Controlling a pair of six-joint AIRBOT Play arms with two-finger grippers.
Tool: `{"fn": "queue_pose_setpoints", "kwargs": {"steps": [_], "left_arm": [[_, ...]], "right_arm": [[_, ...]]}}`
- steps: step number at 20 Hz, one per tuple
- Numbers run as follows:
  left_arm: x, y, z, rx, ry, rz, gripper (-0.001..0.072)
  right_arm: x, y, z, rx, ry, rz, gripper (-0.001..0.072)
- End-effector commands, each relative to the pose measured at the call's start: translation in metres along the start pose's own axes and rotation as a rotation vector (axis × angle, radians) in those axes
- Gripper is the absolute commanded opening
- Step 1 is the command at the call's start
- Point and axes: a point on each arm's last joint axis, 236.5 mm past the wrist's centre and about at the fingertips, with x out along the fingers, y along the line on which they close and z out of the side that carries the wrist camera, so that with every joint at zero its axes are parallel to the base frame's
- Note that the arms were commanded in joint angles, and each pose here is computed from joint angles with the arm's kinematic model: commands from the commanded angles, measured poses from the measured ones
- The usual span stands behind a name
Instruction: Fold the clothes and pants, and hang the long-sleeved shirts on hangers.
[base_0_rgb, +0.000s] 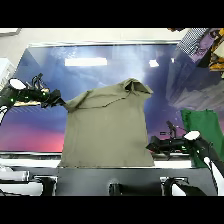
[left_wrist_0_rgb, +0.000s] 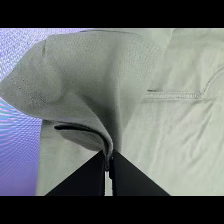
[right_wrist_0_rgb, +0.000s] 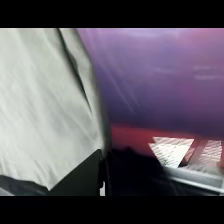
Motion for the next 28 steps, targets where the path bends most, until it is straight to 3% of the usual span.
{"fn": "queue_pose_setpoints", "kwargs": {"steps": [1,8,14,17,18,20,21,23,24,28], "left_arm": [[0.000,0.000,0.000,0.001,-0.001,0.000,0.0019],[0.000,0.000,0.001,0.000,-0.005,0.000,0.0019],[0.007,-0.007,-0.004,0.017,0.012,-0.001,0.0019],[0.013,-0.011,-0.007,0.026,0.028,-0.002,0.0019],[0.015,-0.011,-0.009,0.028,0.033,-0.001,0.0019],[0.017,-0.013,-0.008,0.033,0.029,-0.002,0.0019],[0.017,-0.014,-0.007,0.033,0.025,-0.002,0.0019],[0.017,-0.013,-0.006,0.032,0.020,-0.001,0.0019],[0.017,-0.013,-0.006,0.033,0.021,-0.001,0.0019],[0.017,-0.013,-0.006,0.033,0.020,-0.001,0.0019]], "right_arm": [[-0.007,0.007,0.025,0.013,-0.082,-0.010,0.0031],[-0.159,0.049,0.221,0.004,-0.618,-0.125,0.0029],[-0.180,0.075,0.348,0.136,-0.703,-0.029,0.0030],[-0.162,0.081,0.368,0.203,-0.668,0.055,0.0032],[-0.155,0.080,0.367,0.215,-0.645,0.066,0.0050],[-0.151,0.080,0.355,0.208,-0.592,0.055,0.0267],[-0.156,0.080,0.346,0.179,-0.566,0.042,0.0329],[-0.172,0.080,0.322,0.119,-0.511,0.022,0.0363],[-0.184,0.079,0.306,0.075,-0.476,0.007,0.0494],[-0.218,0.067,0.233,-0.024,-0.351,-0.036,0.0500]]}}
